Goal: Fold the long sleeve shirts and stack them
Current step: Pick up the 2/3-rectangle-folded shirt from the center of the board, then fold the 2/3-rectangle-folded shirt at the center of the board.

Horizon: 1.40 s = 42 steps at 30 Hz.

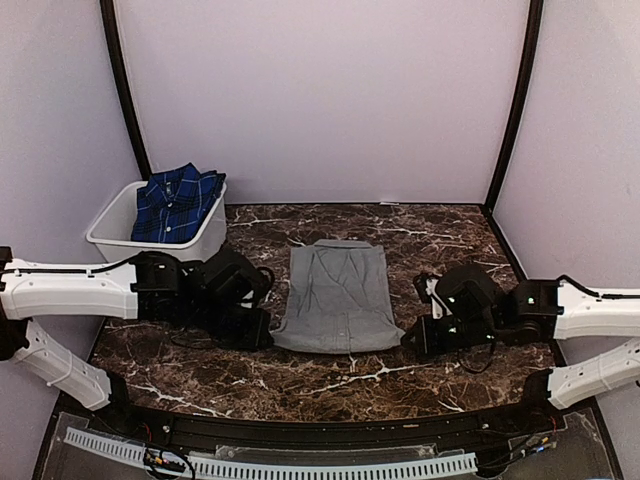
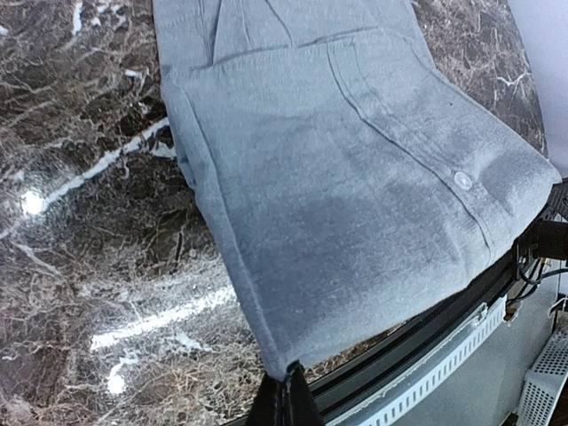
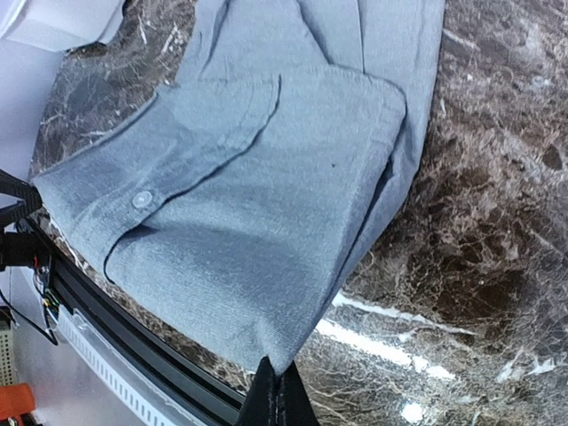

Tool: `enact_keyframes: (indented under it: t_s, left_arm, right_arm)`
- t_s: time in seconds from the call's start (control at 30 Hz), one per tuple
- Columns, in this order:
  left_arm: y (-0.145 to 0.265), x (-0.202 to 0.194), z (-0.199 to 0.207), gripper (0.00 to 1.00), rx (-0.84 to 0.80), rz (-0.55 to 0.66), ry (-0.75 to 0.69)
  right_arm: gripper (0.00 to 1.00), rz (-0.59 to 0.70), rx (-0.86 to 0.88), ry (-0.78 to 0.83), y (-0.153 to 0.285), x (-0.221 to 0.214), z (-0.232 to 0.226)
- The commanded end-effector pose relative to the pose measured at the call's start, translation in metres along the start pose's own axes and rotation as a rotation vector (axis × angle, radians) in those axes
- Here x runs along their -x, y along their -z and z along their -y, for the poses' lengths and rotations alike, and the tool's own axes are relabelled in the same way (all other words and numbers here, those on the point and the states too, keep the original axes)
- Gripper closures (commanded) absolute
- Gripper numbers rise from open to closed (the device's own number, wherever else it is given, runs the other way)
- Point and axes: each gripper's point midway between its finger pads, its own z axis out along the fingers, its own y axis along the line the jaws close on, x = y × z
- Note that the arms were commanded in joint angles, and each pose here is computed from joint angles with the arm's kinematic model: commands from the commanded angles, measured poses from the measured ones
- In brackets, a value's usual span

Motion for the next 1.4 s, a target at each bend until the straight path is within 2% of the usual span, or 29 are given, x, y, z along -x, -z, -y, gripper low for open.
enact_keyframes:
  t_s: [0.0,0.13,0.17,0.2,0.3,0.33,0.37,0.4,0.43,0.47,0.5,0.53,0.57,0.6,0.63,0.67,0.7,0.73,0.77,0.83,1.0,1.1,1.13,1.17,1.2,1.23,1.27,1.3,1.37]
  left_arm:
    - [0.029,0.023,0.003,1.0,0.031,0.08,-0.013]
    - [0.037,0.06,0.009,1.0,0.006,0.114,-0.03]
    - [0.042,0.082,0.009,1.0,-0.01,0.154,-0.009]
    - [0.036,0.086,0.011,1.0,-0.032,0.127,-0.034]
    - [0.035,0.142,0.014,1.0,-0.068,0.179,-0.067]
    - [0.017,0.151,0.008,1.0,-0.045,0.155,-0.069]
    - [0.022,0.178,0.01,1.0,-0.076,0.193,-0.074]
    - [-0.001,0.187,0.003,1.0,-0.066,0.163,-0.063]
    - [0.003,0.216,0.005,1.0,-0.108,0.212,-0.061]
    - [-0.025,0.225,-0.006,1.0,-0.09,0.179,-0.045]
    - [-0.017,0.257,-0.003,1.0,-0.115,0.243,-0.046]
    - [-0.034,0.281,-0.01,1.0,-0.105,0.256,-0.031]
    - [-0.064,0.288,-0.021,1.0,-0.087,0.234,-0.023]
    - [-0.059,0.313,-0.017,1.0,-0.098,0.29,-0.024]
    - [-0.089,0.317,-0.03,1.0,-0.072,0.27,-0.008]
    - [-0.088,0.337,-0.028,1.0,-0.082,0.309,-0.005]
    - [-0.116,0.336,-0.04,1.0,-0.064,0.279,0.015]
    - [-0.117,0.349,-0.039,1.0,-0.069,0.302,0.017]
    - [-0.143,0.342,-0.054,1.0,-0.033,0.262,0.039]
    - [-0.161,0.342,-0.063,1.0,-0.006,0.244,0.063]
    - [-0.171,0.314,-0.069,1.0,-0.005,0.199,0.093]
    - [-0.143,0.299,-0.053,1.0,-0.04,0.215,0.088]
    - [-0.149,0.278,-0.054,1.0,-0.035,0.187,0.085]
    - [-0.128,0.278,-0.042,1.0,-0.055,0.217,0.076]
    - [-0.133,0.255,-0.042,1.0,-0.046,0.184,0.069]
    - [-0.112,0.254,-0.03,1.0,-0.069,0.21,0.064]
    - [-0.116,0.228,-0.032,1.0,-0.052,0.171,0.066]
    - [-0.093,0.227,-0.019,1.0,-0.074,0.205,0.052]
    - [-0.085,0.189,-0.021,1.0,-0.049,0.182,0.044]
  right_arm:
    - [1.0,0.138,0.004,-0.011,0.026,0.043,-0.02]
    - [1.0,0.207,-0.021,0.027,0.032,0.093,-0.033]
    - [1.0,0.227,-0.029,0.047,0.031,0.108,-0.033]
    - [1.0,0.246,-0.031,0.055,0.029,0.123,-0.034]
    - [1.0,0.288,-0.021,0.048,0.014,0.175,-0.022]
    - [1.0,0.297,-0.025,0.042,0.005,0.191,-0.013]
    - [1.0,0.306,-0.037,0.025,-0.002,0.211,0.0]
    - [1.0,0.308,-0.057,0.015,-0.012,0.225,0.012]
    - [1.0,0.308,-0.076,0.006,-0.023,0.24,0.025]
    - [1.0,0.304,-0.086,-0.007,-0.035,0.251,0.038]
    - [1.0,0.297,-0.092,-0.026,-0.048,0.263,0.054]
    - [1.0,0.288,-0.095,-0.048,-0.062,0.272,0.069]
    - [1.0,0.278,-0.102,-0.07,-0.076,0.28,0.084]
    - [1.0,0.263,-0.098,-0.087,-0.091,0.287,0.097]
    - [1.0,0.254,-0.095,-0.1,-0.104,0.293,0.107]
    - [1.0,0.222,-0.106,-0.115,-0.126,0.292,0.122]
    - [1.0,0.209,-0.11,-0.117,-0.14,0.295,0.129]
    - [1.0,0.195,-0.116,-0.118,-0.151,0.296,0.136]
    - [1.0,0.171,-0.125,-0.12,-0.165,0.295,0.143]
    - [1.0,0.116,-0.128,-0.119,-0.183,0.289,0.15]
    - [1.0,0.074,-0.128,-0.143,-0.181,0.25,0.149]
    - [1.0,0.067,-0.144,-0.162,-0.157,0.216,0.144]
    - [1.0,0.068,-0.147,-0.165,-0.147,0.203,0.141]
    - [1.0,0.073,-0.147,-0.164,-0.137,0.192,0.137]
    - [1.0,0.072,-0.149,-0.165,-0.126,0.178,0.132]
    - [1.0,0.069,-0.148,-0.166,-0.116,0.165,0.127]
    - [1.0,0.074,-0.143,-0.161,-0.105,0.156,0.12]
    - [1.0,0.079,-0.139,-0.15,-0.095,0.145,0.111]
    - [1.0,0.119,-0.137,-0.142,-0.072,0.137,0.1]
